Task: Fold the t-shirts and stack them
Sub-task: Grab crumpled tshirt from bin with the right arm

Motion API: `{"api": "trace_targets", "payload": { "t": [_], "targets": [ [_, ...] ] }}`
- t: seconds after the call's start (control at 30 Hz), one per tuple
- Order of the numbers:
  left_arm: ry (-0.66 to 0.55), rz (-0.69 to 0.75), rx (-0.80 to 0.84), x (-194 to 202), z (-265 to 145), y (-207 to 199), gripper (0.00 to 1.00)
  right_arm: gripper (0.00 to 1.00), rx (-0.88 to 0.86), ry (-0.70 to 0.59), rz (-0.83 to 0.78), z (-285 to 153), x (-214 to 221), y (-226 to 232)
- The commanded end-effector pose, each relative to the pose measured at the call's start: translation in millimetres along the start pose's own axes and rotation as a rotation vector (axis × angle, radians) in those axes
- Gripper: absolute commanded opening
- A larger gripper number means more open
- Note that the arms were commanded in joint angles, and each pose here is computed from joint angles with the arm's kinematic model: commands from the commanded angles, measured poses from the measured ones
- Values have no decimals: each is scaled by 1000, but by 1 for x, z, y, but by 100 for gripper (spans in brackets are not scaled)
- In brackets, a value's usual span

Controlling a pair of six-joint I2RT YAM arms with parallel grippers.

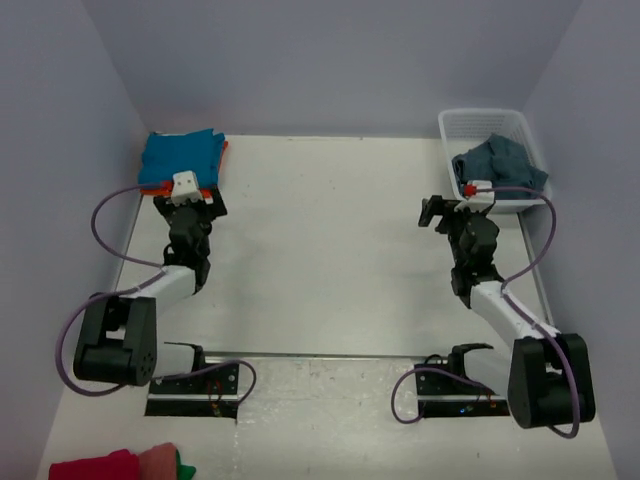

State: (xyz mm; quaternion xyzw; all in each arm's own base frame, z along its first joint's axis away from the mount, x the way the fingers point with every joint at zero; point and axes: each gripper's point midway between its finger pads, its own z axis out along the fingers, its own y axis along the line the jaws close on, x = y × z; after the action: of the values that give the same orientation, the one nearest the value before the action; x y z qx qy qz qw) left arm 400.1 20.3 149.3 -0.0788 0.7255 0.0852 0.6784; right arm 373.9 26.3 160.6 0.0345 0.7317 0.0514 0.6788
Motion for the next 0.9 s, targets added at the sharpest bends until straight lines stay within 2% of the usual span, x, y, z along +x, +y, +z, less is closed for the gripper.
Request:
{"api": "trace_targets", "payload": {
  "t": [0.0,0.03,0.07,0.1,0.17,0.27,0.3,0.33,0.37,0.4,0.43,0.47,0.5,0.57,0.63,0.67,0.7,0.73,0.77,0.8,0.87],
  "targets": [
    [-48,-210,-147,-66,3,12,100,99,41,-28,27,0,-82,6],
    [-52,-245,-143,-80,2,9,100,99,3,73,-16,-6,-72,12],
    [7,-283,-152,-80,-4,9,100,99,-44,79,-35,-7,-82,21],
    [-32,-322,-142,-117,-2,6,100,99,-100,44,-44,-7,-109,35],
    [-24,-371,-117,-143,-8,1,100,99,-94,30,-24,-7,-125,39],
    [-49,-310,98,-190,-24,-28,100,99,-149,-7,58,-19,-152,56],
    [-70,-272,238,-203,-32,-49,100,99,-166,-33,87,-27,-169,60],
    [-86,-288,264,-211,-37,-52,100,99,-199,-28,146,-31,-170,65],
    [-86,-344,243,-216,-41,-47,100,99,-242,-30,159,-34,-168,70],
    [-34,-468,124,-210,-39,-31,100,99,-291,-29,134,-36,-162,74],
    [-25,-499,106,-210,-35,-21,100,99,-280,-46,127,-36,-165,71],
    [46,-498,255,-201,-34,-45,100,99,-247,-56,138,-33,-166,66],
    [64,-502,307,-206,-31,-51,100,99,-186,-68,149,-28,-169,56],
    [203,-504,300,-178,-17,-60,100,99,-90,-44,149,-16,-171,41],
    [208,-506,295,-180,-14,-65,100,99,-14,8,121,-5,-166,28],
    [182,-508,242,-181,-12,-59,100,99,102,71,110,11,-148,8],
    [175,-500,219,-176,-12,-57,100,99,172,90,109,17,-157,-4],
    [154,-507,217,-178,-14,-59,100,99,237,127,108,40,-164,-15],
    [163,-511,214,-177,-15,-60,100,99,298,182,116,50,-158,-30],
    [173,-512,210,-177,-15,-59,99,99,328,263,128,56,-141,-36],
    [191,-505,205,-172,-15,-59,98,99,345,314,136,88,-129,-43]
  ]
}}
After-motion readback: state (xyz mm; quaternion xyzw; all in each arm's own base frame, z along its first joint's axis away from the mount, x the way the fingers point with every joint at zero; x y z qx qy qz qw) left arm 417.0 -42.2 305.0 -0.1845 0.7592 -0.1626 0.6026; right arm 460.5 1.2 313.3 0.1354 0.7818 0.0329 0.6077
